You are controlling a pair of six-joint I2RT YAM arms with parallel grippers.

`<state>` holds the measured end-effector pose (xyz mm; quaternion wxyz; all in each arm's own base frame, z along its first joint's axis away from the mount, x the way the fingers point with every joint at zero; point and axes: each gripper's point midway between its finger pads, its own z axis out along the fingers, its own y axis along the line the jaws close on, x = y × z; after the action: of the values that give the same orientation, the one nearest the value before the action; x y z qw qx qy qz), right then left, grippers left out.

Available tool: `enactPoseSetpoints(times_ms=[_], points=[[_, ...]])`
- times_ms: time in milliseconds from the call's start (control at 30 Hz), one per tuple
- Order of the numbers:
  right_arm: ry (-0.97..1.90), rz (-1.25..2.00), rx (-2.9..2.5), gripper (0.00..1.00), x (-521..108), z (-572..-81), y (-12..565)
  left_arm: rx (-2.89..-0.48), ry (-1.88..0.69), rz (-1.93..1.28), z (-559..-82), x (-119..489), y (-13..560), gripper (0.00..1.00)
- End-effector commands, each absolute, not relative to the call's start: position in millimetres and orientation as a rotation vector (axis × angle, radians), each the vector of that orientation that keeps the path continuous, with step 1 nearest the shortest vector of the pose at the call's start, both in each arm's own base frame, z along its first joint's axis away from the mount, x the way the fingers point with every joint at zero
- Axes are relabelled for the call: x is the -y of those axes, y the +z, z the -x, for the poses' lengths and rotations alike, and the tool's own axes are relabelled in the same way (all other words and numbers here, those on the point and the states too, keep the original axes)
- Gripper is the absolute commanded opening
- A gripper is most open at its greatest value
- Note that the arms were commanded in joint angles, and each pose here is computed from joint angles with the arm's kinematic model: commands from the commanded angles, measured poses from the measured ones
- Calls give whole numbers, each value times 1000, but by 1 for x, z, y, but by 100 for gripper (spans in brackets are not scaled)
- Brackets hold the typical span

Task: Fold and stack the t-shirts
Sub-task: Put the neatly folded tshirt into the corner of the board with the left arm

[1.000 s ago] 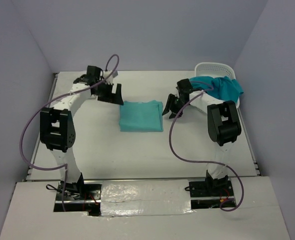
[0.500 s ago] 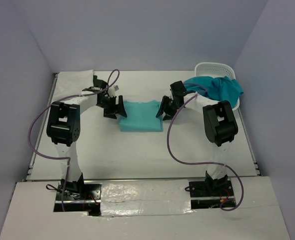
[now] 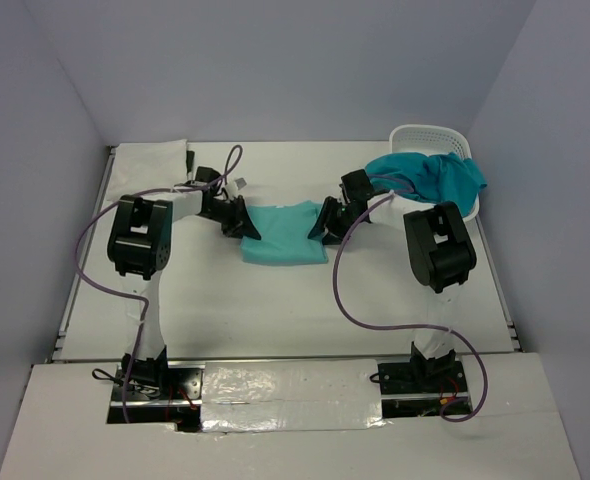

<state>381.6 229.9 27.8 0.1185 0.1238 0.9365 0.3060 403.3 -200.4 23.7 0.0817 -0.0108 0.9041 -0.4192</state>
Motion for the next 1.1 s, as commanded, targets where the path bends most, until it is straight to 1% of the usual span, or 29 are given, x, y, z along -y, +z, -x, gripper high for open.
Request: enactPoseSetpoints(times_ms=[0, 67, 167, 300, 333, 400, 433, 467, 600, 633, 767, 900, 1067], points=[[877, -361, -2733, 53, -227, -377, 31, -2835, -1042, 28, -396, 179, -15, 0], [865, -348, -2716, 52, -223, -380, 40, -2792, -1007, 4, -410, 170, -3, 0], [805, -311, -2685, 53, -213, -386, 60, -2733, -868, -79, -430, 153, 21, 0], [743, -259, -2651, 53, -201, -391, 83, -2672, -619, -206, -457, 127, 47, 0], [733, -238, -2633, 53, -199, -395, 91, -2697, -516, -219, -460, 114, 46, 0], [711, -241, -2627, 53, -193, -397, 96, -2658, -339, -305, -482, 94, 59, 0], [705, -239, -2624, 53, -191, -398, 97, -2647, -295, -293, -490, 88, 64, 0], [698, -243, -2626, 53, -187, -398, 96, -2597, -238, -336, -508, 81, 76, 0], [685, -268, -2633, 53, -180, -398, 93, -2482, 29, -265, -556, 38, 109, 0], [686, -270, -2634, 53, -179, -398, 92, -2402, 137, -238, -574, 23, 130, 0], [660, -272, -2654, 53, -176, -395, 88, -2270, 297, -241, -603, 1, 165, 0], [629, -260, -2655, 53, -171, -395, 89, -2227, 377, -247, -613, -17, 179, 0], [587, -261, -2666, 53, -164, -393, 87, -2151, 457, -194, -619, -52, 214, 0]])
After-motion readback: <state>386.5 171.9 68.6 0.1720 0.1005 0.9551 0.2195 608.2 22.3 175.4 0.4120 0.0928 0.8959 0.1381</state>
